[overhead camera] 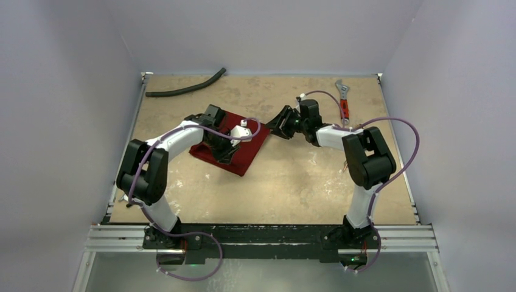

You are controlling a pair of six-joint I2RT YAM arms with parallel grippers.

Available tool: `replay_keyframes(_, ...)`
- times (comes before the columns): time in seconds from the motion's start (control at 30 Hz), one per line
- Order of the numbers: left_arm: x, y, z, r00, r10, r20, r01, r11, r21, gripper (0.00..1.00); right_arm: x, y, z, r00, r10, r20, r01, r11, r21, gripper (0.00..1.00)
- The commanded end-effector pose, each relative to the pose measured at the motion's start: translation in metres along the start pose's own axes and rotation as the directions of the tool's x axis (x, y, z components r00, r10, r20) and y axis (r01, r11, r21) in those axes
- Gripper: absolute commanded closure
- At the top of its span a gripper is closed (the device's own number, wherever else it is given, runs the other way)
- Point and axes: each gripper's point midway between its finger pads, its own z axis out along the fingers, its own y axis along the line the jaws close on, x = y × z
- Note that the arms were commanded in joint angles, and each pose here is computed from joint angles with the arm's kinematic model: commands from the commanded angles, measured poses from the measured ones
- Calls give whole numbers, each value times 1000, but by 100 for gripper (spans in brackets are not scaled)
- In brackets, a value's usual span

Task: Fold the napkin into a case and place the utensils inside
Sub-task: Fold the top corner of the square-folded napkin at the center of the board, then smooth out the upper triangle-folded napkin at the center of the board.

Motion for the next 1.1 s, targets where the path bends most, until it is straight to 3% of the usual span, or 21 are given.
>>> replay_keyframes(0.0,-13,-14,-3,997,-36,61,33,998,52,62,-10,14,9,999,-42,25,42,999,-20,48)
replay_keyframes(0.07,-17,-18,-5,996,-55,66,51,996,67,37,-9,13,14,999,-43,19,43,999,-18,48)
replay_keyframes(0.27,-35,-5,-36,995,-44,94,45,999,-1,32,-6,7,19,998,-69,13,68,998,14,49)
replay_keyframes(0.5,-13,65,-71,992,-95,78,110,970,-216,39,-10,-4,11,992,-118,43,114,990,80,49)
replay_keyframes(0.73,26,100,-61,990,-140,27,140,918,-371,52,-18,-7,18,987,-154,46,149,983,109,52)
replay_keyframes(0.87,35,98,-61,991,-129,24,128,909,-398,59,-21,-10,22,984,-171,42,165,978,126,60)
replay_keyframes(1.07,42,102,-70,997,-79,21,79,871,-485,67,-24,-13,32,984,-179,27,173,976,135,80)
